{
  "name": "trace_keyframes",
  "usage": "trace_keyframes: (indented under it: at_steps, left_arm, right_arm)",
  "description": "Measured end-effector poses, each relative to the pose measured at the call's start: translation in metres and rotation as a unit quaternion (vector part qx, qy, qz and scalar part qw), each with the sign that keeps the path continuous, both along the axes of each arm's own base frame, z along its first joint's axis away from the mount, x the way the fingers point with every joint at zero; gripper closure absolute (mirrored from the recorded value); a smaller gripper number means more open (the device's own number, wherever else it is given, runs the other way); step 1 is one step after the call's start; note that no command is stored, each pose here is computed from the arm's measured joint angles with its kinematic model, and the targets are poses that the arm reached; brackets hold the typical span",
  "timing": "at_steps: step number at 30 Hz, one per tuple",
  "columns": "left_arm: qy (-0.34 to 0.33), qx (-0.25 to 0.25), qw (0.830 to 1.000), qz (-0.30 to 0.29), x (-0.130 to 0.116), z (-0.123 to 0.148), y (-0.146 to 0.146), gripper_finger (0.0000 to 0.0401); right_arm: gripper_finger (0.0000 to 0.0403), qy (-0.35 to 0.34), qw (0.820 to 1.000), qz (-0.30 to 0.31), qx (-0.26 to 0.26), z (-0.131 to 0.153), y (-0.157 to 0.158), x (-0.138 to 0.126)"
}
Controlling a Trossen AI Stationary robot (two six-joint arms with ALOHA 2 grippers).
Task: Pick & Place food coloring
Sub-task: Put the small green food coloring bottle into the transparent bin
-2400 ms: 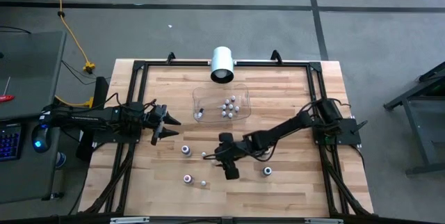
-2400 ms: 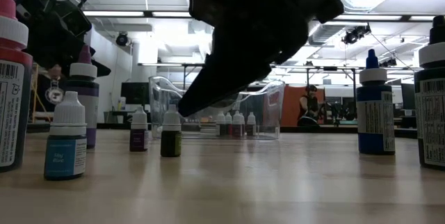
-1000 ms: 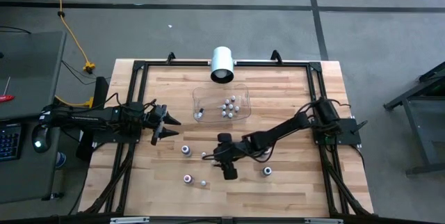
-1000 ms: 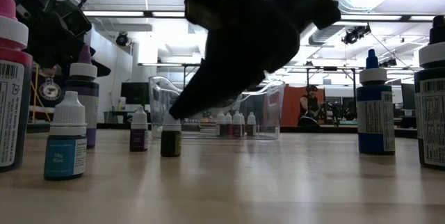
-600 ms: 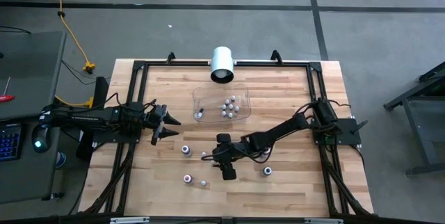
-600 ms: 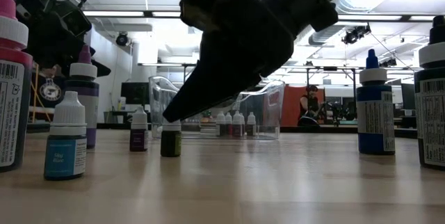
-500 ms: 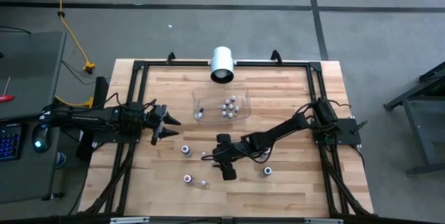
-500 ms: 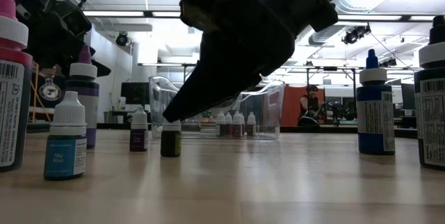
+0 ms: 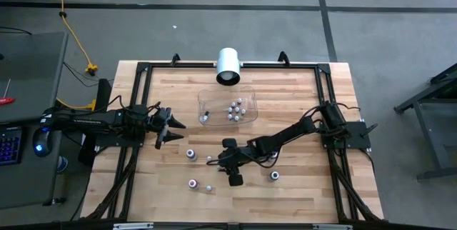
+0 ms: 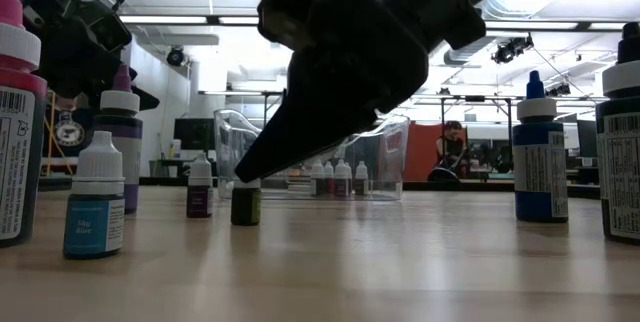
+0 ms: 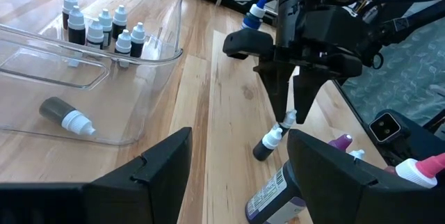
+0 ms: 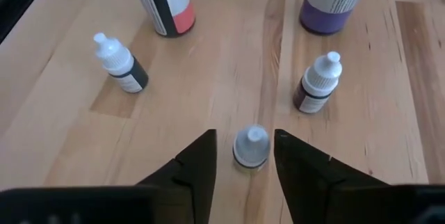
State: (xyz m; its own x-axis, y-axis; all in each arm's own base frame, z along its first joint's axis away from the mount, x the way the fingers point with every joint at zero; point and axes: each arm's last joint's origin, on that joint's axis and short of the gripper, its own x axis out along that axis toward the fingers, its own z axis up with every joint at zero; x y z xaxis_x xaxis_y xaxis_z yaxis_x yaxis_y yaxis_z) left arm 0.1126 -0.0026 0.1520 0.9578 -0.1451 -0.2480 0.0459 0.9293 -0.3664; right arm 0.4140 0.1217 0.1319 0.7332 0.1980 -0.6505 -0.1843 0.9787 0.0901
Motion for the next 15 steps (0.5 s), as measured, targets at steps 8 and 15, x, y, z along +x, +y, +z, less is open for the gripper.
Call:
trace_keyframes:
  at_steps: [8,15]
  left_arm:
    - [0.0,0.0,1.0,0.0,0.0,0.0,0.0,0.0167]
    - [0.0,0.0,1.0,0.0,0.0,0.0001,0.0,0.0167]
  right_arm:
    - [0.0292,0.0,1.0,0.0,0.0,0.0002,0.0,0.0]
    - [0.0327,0.0,1.0,-0.002,0.003,0.0005,0.0,0.0]
